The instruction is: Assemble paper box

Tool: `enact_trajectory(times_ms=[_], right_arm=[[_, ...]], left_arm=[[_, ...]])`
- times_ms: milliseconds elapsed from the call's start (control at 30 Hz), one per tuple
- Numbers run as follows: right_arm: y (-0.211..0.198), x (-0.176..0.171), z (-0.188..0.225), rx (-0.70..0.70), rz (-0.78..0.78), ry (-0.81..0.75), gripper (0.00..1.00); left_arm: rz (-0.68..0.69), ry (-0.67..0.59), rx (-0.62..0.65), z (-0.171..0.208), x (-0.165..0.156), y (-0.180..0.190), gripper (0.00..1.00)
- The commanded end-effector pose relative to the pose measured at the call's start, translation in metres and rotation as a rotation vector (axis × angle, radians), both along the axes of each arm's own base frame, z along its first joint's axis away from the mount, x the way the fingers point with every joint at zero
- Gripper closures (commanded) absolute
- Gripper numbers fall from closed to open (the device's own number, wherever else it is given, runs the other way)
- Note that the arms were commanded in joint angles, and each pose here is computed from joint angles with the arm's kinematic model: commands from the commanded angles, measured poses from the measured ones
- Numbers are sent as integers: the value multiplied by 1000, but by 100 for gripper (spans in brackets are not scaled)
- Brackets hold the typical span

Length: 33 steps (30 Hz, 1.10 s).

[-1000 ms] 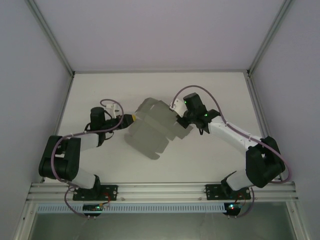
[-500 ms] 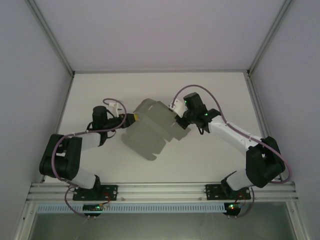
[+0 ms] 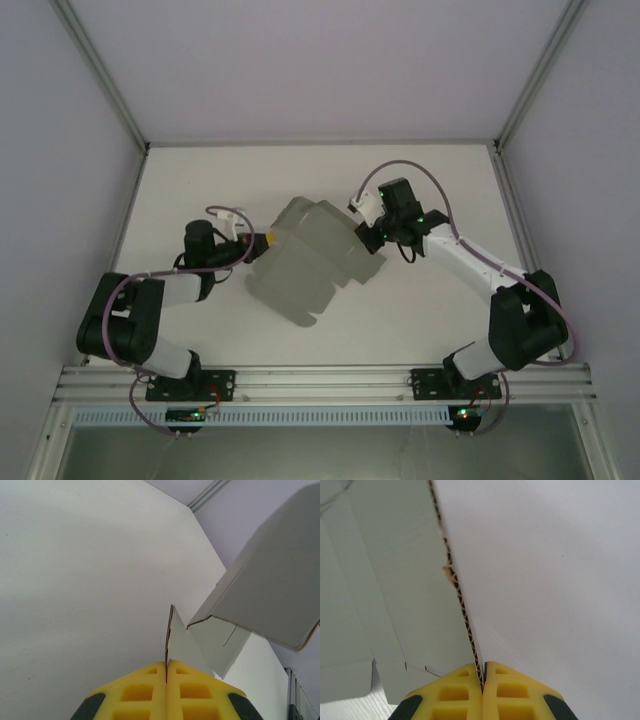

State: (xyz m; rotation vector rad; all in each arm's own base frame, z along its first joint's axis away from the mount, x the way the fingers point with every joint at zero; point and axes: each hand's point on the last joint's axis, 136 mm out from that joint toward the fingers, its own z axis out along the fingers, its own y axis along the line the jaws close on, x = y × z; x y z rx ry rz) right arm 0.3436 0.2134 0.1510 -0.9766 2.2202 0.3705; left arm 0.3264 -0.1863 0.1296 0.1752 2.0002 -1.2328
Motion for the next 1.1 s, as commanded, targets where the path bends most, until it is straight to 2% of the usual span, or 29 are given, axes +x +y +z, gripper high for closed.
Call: enact_trajectory(times_ms=[0, 67, 233, 333, 500, 567, 700, 900, 967, 1067], right_arm=[[-18, 16, 4, 31, -117, 73, 100], [-19, 21, 4, 0, -117, 44, 100], [-5, 22, 9, -15, -101, 28, 100], [0, 19, 10, -23, -78, 20, 100], [20, 4, 12, -136, 26, -75, 100], [25, 2, 14, -194, 46, -130, 100], [29, 1, 15, -308, 60, -222, 100], [36, -8, 14, -345, 141, -293, 100], [36, -10, 9, -355, 163, -296, 100], [24, -4, 4, -394, 147, -305, 100]], left_arm=[[-6, -109, 20, 11, -8, 0, 100], [-29, -142, 73, 10, -14, -9, 100], [-82, -323, 397, 8, -31, -48, 100], [-55, -408, 475, 14, -31, -56, 100], [-48, -417, 614, 1, -22, -72, 100], [-53, -388, 637, -9, -16, -79, 100], [-136, -358, 569, -26, -21, -106, 100], [-157, -318, 562, -44, -22, -116, 98], [-150, -304, 561, -46, -23, -114, 93], [-134, -296, 561, -42, -25, -108, 78]])
